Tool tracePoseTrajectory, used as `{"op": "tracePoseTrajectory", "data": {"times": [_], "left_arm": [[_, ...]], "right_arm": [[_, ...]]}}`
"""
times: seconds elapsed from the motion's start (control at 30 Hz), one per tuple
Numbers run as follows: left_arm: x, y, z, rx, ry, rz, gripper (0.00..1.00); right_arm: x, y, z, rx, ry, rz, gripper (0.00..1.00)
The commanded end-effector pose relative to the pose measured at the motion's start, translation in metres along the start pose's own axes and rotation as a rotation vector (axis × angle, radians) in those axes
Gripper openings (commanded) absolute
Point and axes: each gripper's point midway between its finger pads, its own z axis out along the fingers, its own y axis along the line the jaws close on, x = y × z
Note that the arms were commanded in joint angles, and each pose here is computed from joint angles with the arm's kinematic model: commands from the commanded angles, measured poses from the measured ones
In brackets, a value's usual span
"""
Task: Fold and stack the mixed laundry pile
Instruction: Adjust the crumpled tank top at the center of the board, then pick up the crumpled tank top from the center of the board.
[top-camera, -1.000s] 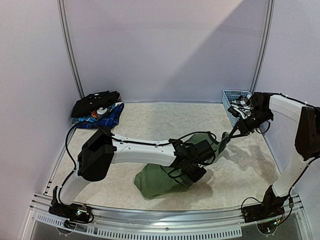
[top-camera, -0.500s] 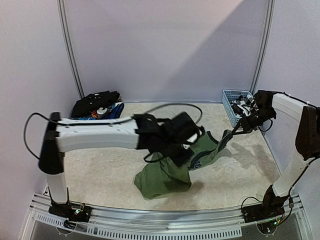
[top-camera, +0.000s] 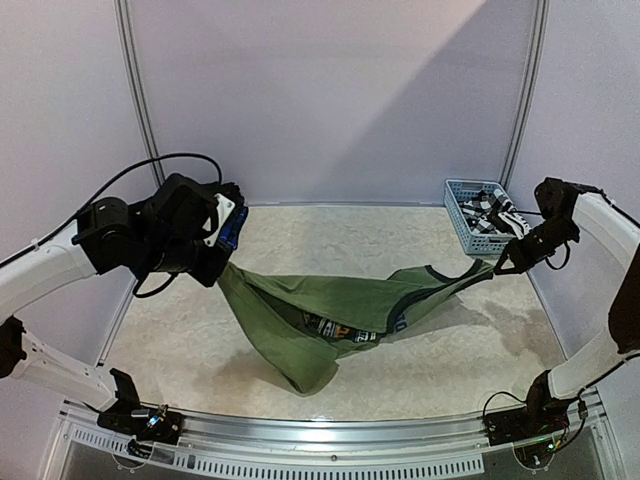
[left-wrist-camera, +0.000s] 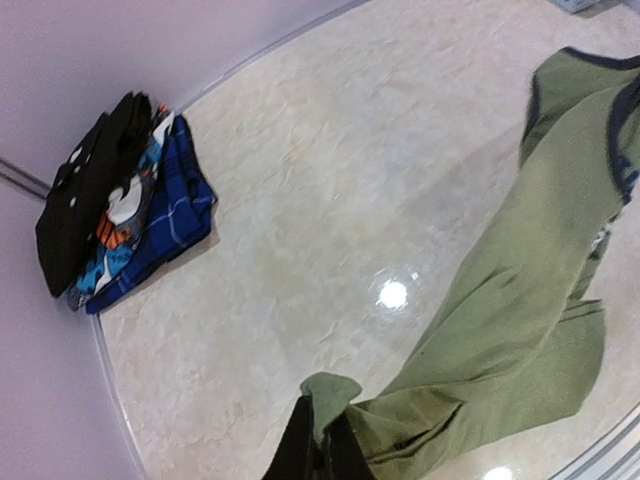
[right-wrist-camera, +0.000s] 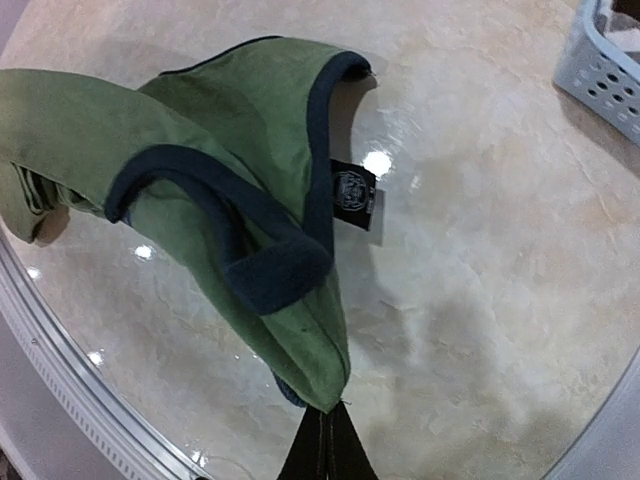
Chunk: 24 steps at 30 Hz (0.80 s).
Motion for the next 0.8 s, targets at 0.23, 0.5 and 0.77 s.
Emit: {"op": "tracePoseTrajectory", "data": {"times": [0.23,0.5,0.77], "left_arm": [[0.062,0.018,0.04,-0.045,0.097,-0.045,0.45],[0.066,-0.001,0.058,0.007,0.132,-0.143,0.49],[0.084,-0.003,0.056,0.024,0.142,-0.275,0.5]], "right_arm": [[0.019,0.012,-0.013,0.024,0.01,-0.22,0.41],[0.001,0.133,0.026,-0.126,-0.04,-0.77,0.35],[0.021,0.183,0.125,-0.127,0.106,-1.205,0.25]]}}
